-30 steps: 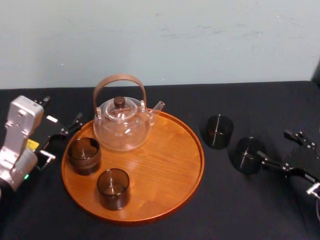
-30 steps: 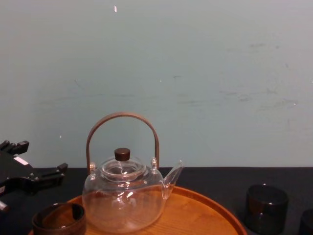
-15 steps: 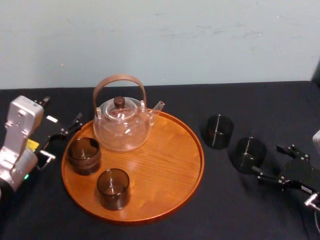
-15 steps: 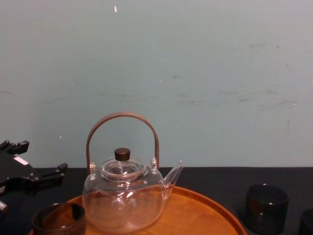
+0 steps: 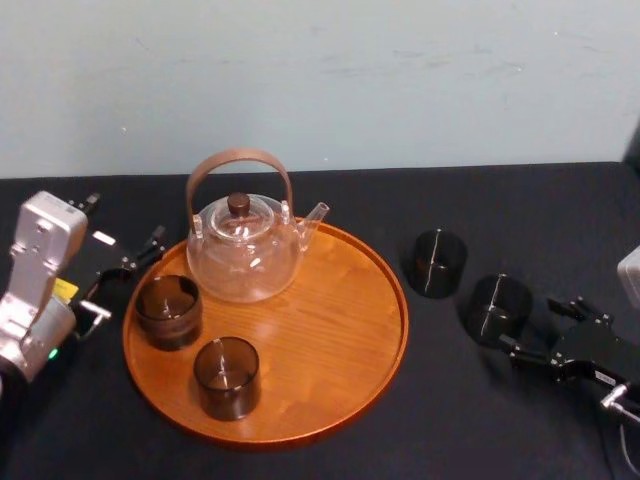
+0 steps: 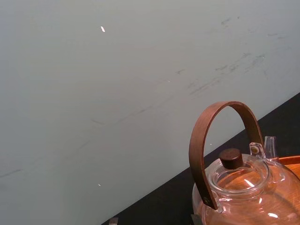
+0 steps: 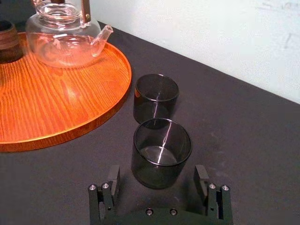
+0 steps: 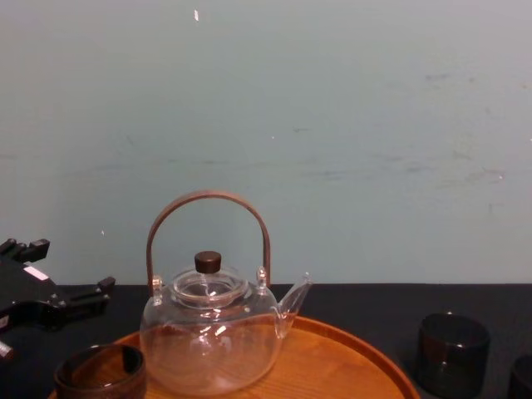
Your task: Pick up the glass from the table and place it on the tray.
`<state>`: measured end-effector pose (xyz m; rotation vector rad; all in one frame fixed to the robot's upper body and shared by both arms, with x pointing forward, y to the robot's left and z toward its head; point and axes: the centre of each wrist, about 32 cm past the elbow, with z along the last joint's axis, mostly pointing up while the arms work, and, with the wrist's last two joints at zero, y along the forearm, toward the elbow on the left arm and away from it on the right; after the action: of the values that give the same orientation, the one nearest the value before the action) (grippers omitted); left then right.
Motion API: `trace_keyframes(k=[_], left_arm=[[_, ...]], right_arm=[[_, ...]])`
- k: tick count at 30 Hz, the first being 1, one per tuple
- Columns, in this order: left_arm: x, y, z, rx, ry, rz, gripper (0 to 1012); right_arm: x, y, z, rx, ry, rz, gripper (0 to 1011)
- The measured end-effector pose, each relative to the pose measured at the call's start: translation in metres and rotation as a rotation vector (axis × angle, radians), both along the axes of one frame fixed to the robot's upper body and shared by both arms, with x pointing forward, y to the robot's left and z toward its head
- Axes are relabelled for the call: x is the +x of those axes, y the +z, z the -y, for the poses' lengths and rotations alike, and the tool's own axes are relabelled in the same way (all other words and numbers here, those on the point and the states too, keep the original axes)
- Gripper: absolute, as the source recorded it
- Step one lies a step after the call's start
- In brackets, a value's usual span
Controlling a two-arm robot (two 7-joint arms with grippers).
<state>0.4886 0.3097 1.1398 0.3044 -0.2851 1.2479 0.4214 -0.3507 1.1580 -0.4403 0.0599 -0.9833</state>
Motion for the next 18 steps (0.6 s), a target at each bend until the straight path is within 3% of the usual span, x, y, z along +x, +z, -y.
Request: trace_keyframes(k=[18], left_arm=[[0.0,0.0,0.0,0.0,0.0,0.0,1001]], right_arm=[[0.023,-0.004,-0.002,0.019,-0.003,-0.049,1004]])
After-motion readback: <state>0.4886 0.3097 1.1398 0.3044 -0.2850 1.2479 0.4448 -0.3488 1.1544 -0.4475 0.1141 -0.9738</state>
